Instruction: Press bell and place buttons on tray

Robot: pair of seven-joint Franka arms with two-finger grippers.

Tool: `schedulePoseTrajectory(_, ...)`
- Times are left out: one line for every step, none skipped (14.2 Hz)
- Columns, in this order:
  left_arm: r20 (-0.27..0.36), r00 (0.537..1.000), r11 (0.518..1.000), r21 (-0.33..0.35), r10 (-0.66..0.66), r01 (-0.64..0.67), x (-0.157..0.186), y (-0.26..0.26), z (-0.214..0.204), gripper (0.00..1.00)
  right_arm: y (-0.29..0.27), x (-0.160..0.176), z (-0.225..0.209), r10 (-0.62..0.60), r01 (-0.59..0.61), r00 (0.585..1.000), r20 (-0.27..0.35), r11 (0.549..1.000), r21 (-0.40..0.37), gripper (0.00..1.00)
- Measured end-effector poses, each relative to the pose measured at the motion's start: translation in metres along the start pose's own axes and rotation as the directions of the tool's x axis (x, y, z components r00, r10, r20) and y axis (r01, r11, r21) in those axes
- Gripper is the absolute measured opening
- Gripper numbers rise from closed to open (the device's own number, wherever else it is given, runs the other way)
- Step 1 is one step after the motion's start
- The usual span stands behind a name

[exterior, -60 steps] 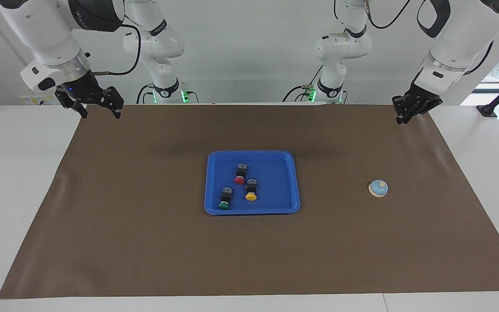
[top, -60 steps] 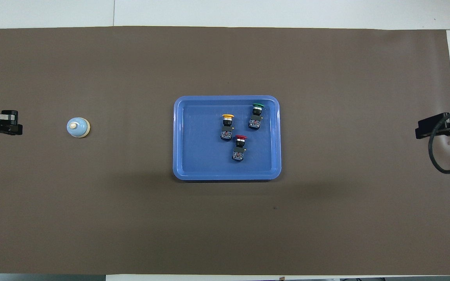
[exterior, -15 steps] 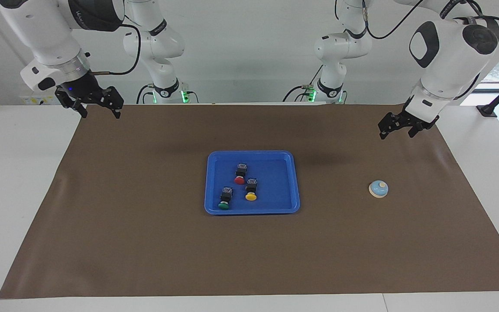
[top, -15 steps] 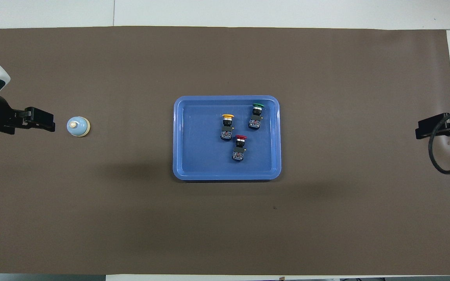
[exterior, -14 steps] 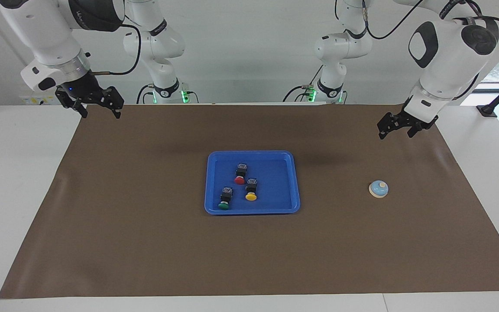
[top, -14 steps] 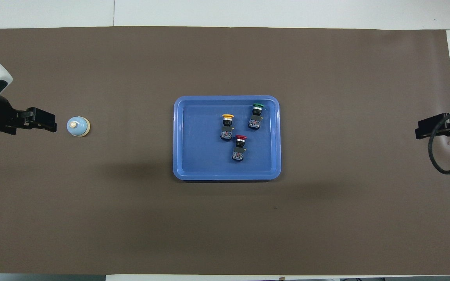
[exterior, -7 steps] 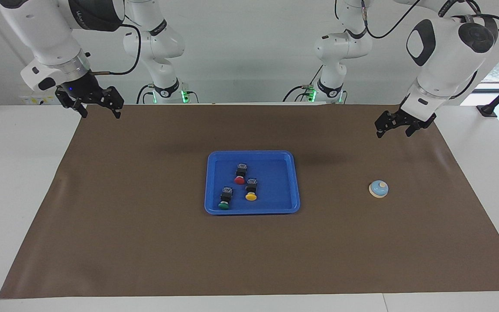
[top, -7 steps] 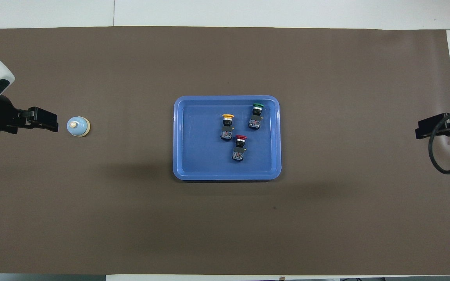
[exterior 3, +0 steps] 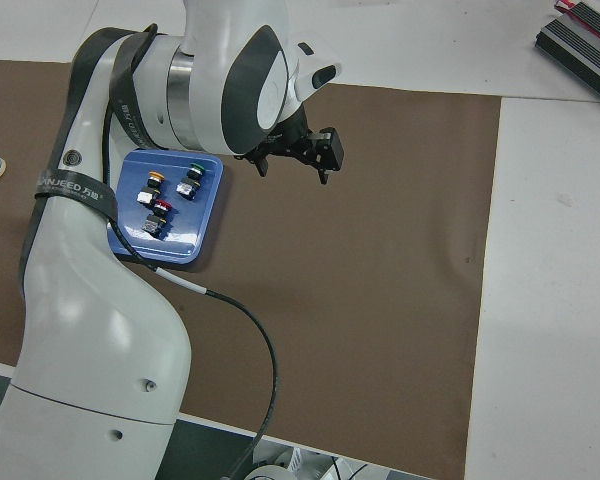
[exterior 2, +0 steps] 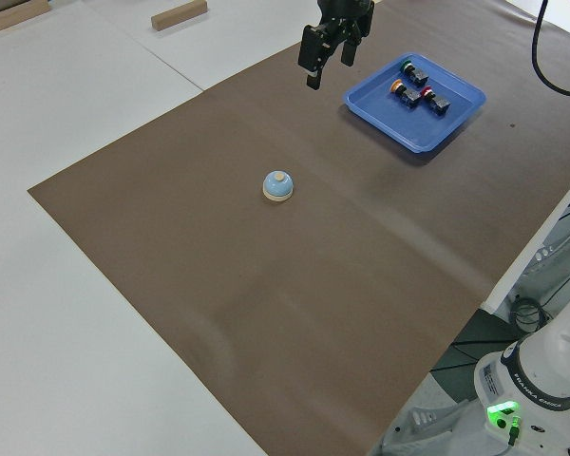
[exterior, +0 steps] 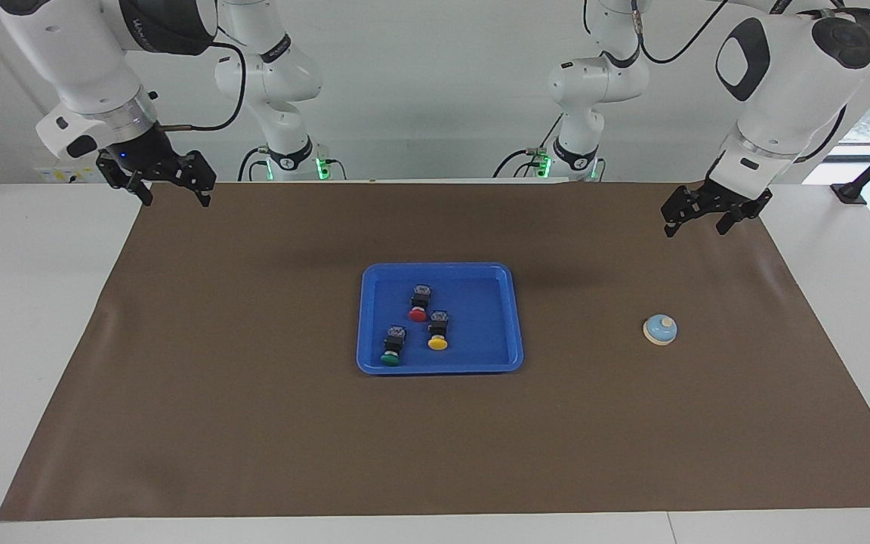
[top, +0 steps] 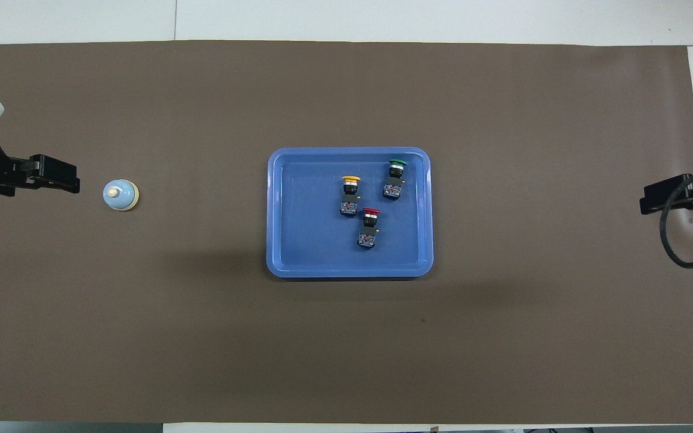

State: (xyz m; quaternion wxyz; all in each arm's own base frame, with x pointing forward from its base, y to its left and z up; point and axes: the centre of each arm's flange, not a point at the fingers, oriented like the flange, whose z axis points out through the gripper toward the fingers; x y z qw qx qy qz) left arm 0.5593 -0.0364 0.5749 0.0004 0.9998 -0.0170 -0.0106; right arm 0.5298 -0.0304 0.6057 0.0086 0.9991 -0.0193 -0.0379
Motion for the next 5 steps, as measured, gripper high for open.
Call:
schedulePoseTrajectory(-0.001,1.0,1.0,0.0,0.0,0.0,0.0001,-0.0002,-0.0004,1.0,0.0,0.0,0.0,0.0,0.0,1.0,0.0,1.0,0.0,1.0)
schedulePoseTrajectory(-0.002,1.0,1.0,0.0,-0.001,0.001,0.0002,-0.0003,-0.0012,1.0,0.0,0.0,0.0,0.0,0.0,1.0,0.0,1.0,0.0,1.0)
schedulePoseTrajectory(-0.005,1.0,1.0,0.0,-0.001,0.001,0.0003,-0.0004,-0.0024,1.0,0.0,0.0,0.0,0.0,0.0,1.0,0.0,1.0,0.0,1.0)
schedulePoseTrajectory(-0.008,1.0,1.0,0.0,-0.001,0.001,0.0005,-0.0004,-0.0039,1.0,0.0,0.0,0.0,0.0,0.0,1.0,0.0,1.0,0.0,1.0)
schedulePoseTrajectory(-0.01,1.0,1.0,0.0,-0.001,0.001,0.0006,-0.0004,-0.0047,1.0,0.0,0.0,0.0,0.0,0.0,1.0,0.0,1.0,0.0,1.0)
